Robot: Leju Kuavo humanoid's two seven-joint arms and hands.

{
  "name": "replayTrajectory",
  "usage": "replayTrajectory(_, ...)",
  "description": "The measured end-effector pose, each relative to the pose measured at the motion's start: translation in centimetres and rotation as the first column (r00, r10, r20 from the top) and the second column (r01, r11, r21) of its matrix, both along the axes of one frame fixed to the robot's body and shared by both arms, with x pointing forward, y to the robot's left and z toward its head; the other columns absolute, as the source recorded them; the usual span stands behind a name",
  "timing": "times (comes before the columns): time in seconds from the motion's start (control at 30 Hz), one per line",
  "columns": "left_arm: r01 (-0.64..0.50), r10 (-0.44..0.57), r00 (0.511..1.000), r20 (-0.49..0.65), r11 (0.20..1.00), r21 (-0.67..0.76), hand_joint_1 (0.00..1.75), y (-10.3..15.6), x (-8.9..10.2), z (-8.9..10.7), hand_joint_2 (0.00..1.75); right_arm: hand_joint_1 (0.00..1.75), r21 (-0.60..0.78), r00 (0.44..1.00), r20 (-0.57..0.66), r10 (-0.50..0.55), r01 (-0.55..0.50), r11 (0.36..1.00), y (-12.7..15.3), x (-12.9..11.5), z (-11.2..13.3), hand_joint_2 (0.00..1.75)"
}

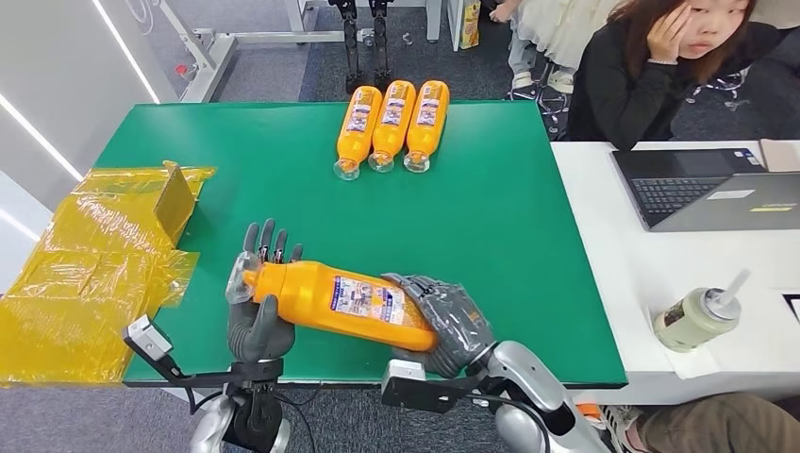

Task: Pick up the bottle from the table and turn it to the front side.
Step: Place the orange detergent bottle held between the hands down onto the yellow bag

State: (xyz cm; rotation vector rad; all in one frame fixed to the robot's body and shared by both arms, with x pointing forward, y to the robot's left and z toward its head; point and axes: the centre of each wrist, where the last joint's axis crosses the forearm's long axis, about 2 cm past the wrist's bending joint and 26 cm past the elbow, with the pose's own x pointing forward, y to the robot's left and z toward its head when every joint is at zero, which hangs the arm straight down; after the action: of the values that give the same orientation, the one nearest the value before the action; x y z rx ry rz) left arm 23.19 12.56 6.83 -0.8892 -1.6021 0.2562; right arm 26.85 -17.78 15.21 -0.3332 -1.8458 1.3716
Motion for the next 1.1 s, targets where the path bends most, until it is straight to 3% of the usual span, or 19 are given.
replayTrajectory(0.23,0.009,-0.009,1.000,-0.001,1.000,0.003,0.00,-0.4,0.1,0.3,1.75,1.75,0.034,1.000,0.011,0.022,-0.022,0.999,2.6,-1.1,0.1,1.75)
replayTrajectory(0.33,0.012,-0.012,1.000,0.000,1.000,0.003,1.05,-0.7,0.1,0.4,1.75,1.75,0.053,0.999,0.008,0.032,-0.032,0.998,3.2,-1.1,0.4,1.75)
replayTrajectory(0.37,0.015,-0.015,1.000,0.002,1.000,0.005,1.48,-0.8,0.1,0.4,1.75,1.75,0.057,0.999,0.004,0.032,-0.033,0.998,3.4,-1.2,0.5,1.75)
replayTrajectory(0.47,0.026,-0.026,1.000,0.008,1.000,0.009,1.75,-1.1,0.0,0.5,1.75,1.75,0.060,1.000,-0.009,0.025,-0.024,0.998,3.9,-1.2,0.7,1.75)
replayTrajectory(1.1,0.056,-0.057,0.998,0.040,0.998,0.014,1.75,-2.0,1.3,1.9,1.75,1.75,0.063,1.000,-0.019,-0.024,0.025,0.998,4.7,-3.1,1.3,1.75)
